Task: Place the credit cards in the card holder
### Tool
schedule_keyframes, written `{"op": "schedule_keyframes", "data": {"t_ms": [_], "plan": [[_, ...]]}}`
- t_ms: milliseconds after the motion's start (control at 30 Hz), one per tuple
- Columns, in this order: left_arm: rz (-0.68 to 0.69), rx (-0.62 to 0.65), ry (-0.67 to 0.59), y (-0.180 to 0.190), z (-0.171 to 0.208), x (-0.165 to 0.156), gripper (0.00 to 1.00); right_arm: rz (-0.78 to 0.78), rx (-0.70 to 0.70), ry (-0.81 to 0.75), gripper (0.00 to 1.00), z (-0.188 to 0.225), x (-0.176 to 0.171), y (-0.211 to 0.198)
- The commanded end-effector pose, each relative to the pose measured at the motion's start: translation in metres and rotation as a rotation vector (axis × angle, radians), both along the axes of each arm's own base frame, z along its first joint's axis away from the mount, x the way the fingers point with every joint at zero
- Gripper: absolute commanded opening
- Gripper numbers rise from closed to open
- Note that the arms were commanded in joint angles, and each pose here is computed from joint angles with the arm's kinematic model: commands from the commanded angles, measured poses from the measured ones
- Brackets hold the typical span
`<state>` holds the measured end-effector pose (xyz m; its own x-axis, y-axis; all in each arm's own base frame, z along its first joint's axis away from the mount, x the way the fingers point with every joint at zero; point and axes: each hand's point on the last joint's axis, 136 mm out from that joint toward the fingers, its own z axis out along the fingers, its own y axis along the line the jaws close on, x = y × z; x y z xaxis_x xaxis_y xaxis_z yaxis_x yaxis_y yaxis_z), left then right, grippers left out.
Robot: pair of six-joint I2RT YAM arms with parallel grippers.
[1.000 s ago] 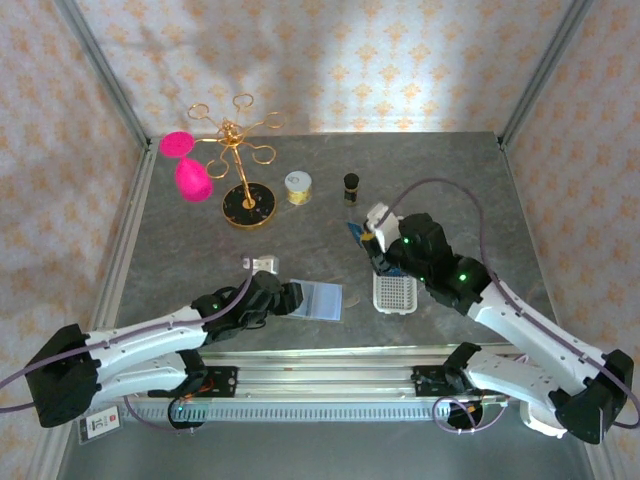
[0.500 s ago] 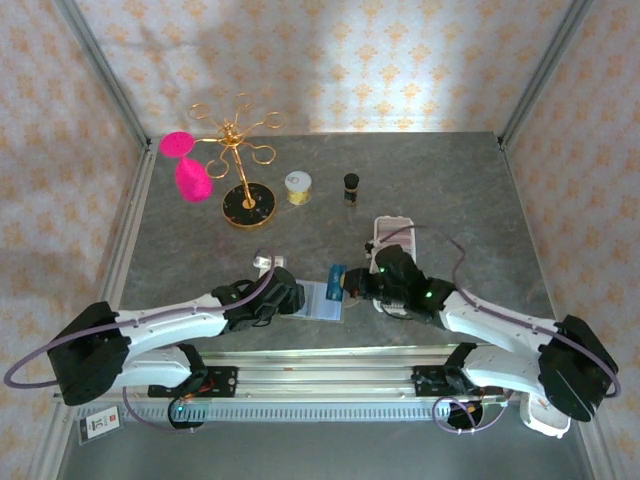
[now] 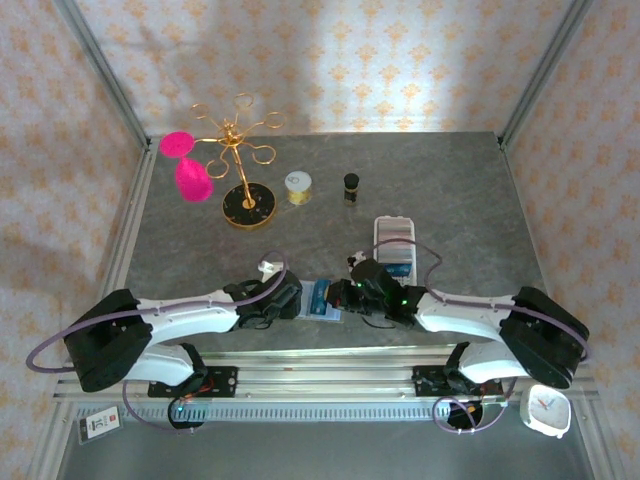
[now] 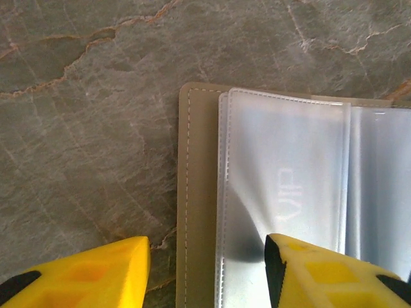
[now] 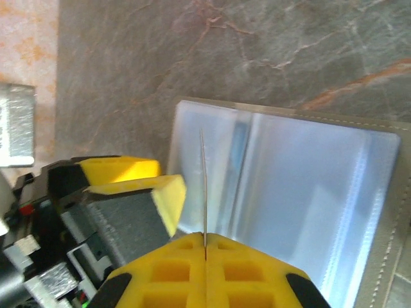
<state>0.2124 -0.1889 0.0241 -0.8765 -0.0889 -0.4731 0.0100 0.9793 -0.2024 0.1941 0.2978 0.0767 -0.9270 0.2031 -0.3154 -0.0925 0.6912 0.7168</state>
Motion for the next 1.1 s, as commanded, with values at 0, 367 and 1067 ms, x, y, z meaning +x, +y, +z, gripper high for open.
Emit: {"op": "schedule_keyframes", "data": {"t_ms": [0, 367, 1067], "plan": [[0.001, 0.028, 0.011, 0.006, -0.005, -0.004, 0.49, -0.076, 0.026, -0.039, 0.00, 0.012, 0.016, 0.004], [0.004, -0.012, 0.029, 0.010, -0.013, -0.014, 0.38, -0.080, 0.042, -0.023, 0.00, 0.006, 0.017, 0.008], [0.007, -0.024, 0.042, 0.015, -0.018, -0.022, 0.31, -0.048, 0.045, -0.005, 0.00, -0.007, 0.016, 0.020]]}}
